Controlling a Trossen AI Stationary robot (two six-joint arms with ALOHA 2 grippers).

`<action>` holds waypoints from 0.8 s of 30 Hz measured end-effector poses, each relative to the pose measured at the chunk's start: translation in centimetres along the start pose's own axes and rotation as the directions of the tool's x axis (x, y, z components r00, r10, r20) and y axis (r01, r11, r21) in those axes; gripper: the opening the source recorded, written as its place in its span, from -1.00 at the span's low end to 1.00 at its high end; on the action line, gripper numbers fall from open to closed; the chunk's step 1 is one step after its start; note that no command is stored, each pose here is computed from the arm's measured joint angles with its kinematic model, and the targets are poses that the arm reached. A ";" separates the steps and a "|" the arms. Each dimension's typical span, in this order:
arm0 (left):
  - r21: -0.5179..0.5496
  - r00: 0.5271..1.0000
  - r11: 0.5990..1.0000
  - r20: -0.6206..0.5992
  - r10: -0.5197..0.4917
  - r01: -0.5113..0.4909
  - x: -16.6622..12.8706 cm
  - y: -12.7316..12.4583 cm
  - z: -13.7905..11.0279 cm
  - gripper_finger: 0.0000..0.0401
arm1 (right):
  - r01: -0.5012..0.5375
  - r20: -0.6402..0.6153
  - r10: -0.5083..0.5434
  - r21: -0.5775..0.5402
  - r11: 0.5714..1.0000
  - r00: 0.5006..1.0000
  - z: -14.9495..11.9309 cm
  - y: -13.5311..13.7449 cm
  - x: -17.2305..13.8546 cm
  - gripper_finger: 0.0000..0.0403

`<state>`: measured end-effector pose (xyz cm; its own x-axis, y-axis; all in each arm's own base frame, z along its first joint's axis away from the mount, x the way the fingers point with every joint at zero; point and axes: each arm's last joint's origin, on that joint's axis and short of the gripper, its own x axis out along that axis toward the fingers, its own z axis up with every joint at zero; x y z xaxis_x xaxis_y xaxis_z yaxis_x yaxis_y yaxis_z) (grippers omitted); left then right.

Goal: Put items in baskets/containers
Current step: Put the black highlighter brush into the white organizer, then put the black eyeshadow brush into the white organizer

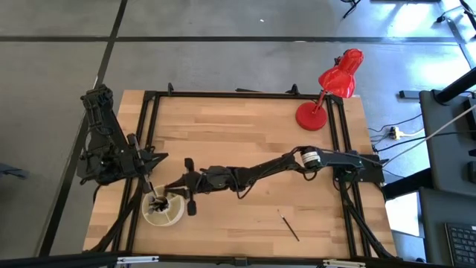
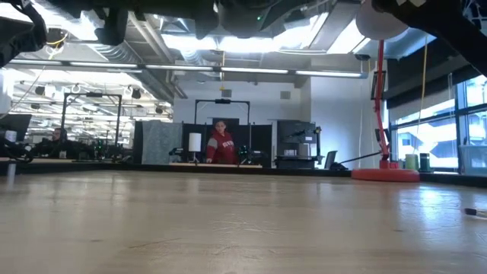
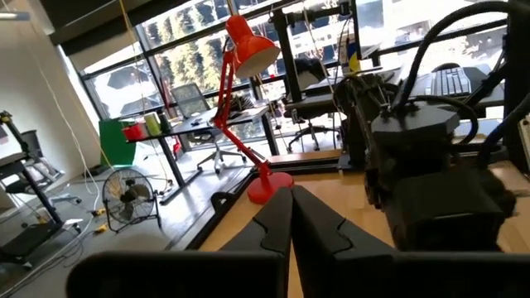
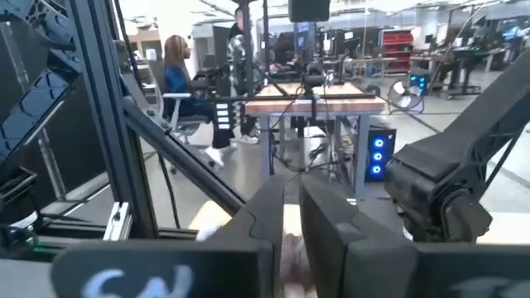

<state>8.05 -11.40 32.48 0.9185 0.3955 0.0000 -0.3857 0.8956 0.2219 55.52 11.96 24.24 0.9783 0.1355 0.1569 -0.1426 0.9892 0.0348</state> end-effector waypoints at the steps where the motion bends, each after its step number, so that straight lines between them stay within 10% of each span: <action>1: 0.000 1.000 1.000 0.000 0.000 0.000 0.0 0.0 0.0 -0.98 | -0.010 -0.006 0.010 0.003 1.000 1.000 0.0 -0.2 0.0 -0.82; 8: 0.000 1.000 1.000 0.000 0.000 0.000 0.0 0.0 0.0 -0.97 | -0.037 -0.027 0.037 0.015 0.999 0.999 -0.2 -0.5 0.0 -0.98; 16: 0.002 1.000 1.000 0.004 -0.016 0.016 -0.2 -0.1 0.0 -0.98 | 0.089 -0.230 -0.089 -0.012 0.996 0.969 3.1 -0.5 -1.2 -0.69; 20: 0.005 0.999 0.999 0.012 -0.052 0.052 -0.7 -0.2 0.0 -0.99 | 0.263 -0.495 -0.202 0.057 0.963 0.845 4.7 -0.5 -3.5 -0.53; 24: 0.002 0.997 0.997 0.018 -0.078 0.078 -1.1 -0.2 0.0 -0.98 | 0.424 -0.775 -0.173 0.133 0.896 0.608 4.5 -0.1 -6.8 -0.44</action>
<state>7.13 -12.02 32.47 0.9471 0.3211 0.0000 -0.3129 0.9231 0.2235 48.19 10.71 27.56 0.7363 -0.0450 -0.6752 0.2674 0.9359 0.2292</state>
